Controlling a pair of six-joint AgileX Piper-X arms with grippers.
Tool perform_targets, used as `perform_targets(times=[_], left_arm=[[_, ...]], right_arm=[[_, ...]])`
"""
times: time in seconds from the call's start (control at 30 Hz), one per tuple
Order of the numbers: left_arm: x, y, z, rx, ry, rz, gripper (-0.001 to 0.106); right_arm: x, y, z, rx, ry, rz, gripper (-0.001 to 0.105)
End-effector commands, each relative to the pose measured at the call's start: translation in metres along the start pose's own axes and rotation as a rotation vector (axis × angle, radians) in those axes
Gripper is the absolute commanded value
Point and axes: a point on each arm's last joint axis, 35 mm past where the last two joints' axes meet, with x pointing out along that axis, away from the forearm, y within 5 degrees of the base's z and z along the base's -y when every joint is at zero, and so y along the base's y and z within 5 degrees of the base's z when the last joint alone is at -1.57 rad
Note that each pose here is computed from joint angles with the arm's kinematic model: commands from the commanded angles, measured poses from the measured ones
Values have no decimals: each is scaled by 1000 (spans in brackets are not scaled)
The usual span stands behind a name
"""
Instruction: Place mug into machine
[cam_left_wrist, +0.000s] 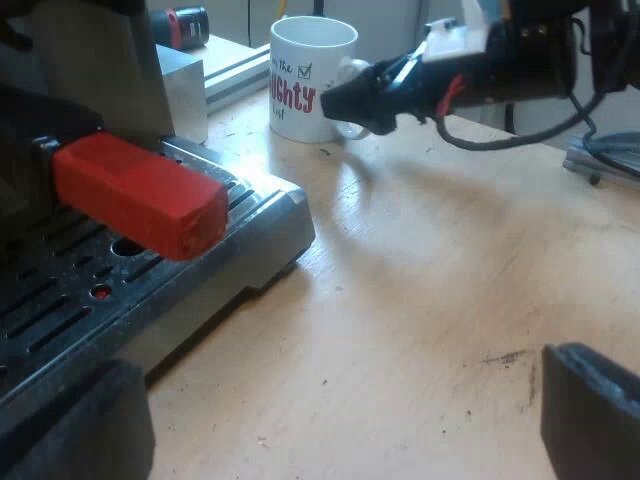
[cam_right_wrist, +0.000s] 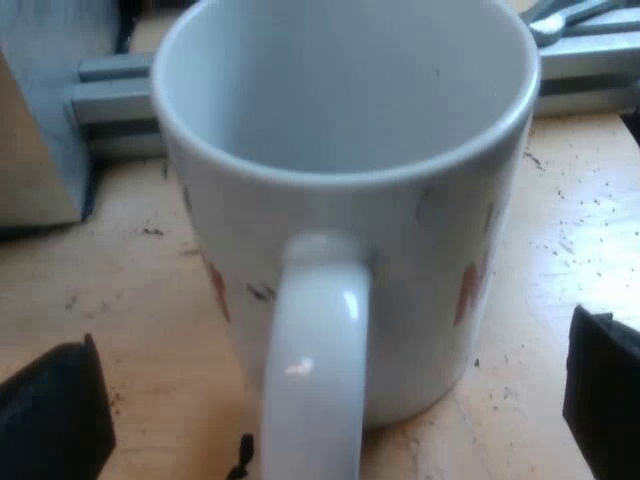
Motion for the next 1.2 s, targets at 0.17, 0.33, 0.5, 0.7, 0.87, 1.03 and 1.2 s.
perform_targets(times=[0.17, 0.33, 0.5, 0.7, 0.87, 1.03, 1.2], left_arm=[[0, -1, 3, -3, -17, -17, 81], [0, -1, 3, -3, -17, -17, 81], [0, -1, 3, -3, -17, -17, 81], [0, -1, 3, -3, -17, -17, 81], [0, -1, 3, -3, -17, -17, 81], [0, -1, 3, -3, -19, -9, 81], [0, 1, 3, -4, -29, 44, 81]], right_arm=[[16, -1, 6, -12, 4, -44, 93], [19, 0, 3, -8, 33, -38, 84], [19, 0, 3, -8, 35, -45, 73], [16, -2, 9, -16, 13, -53, 0], [7, -5, 13, -61, 65, -38, 0], [-13, -10, 23, -83, 125, -17, 0], [-36, -14, 34, -92, 134, 20, 0]])
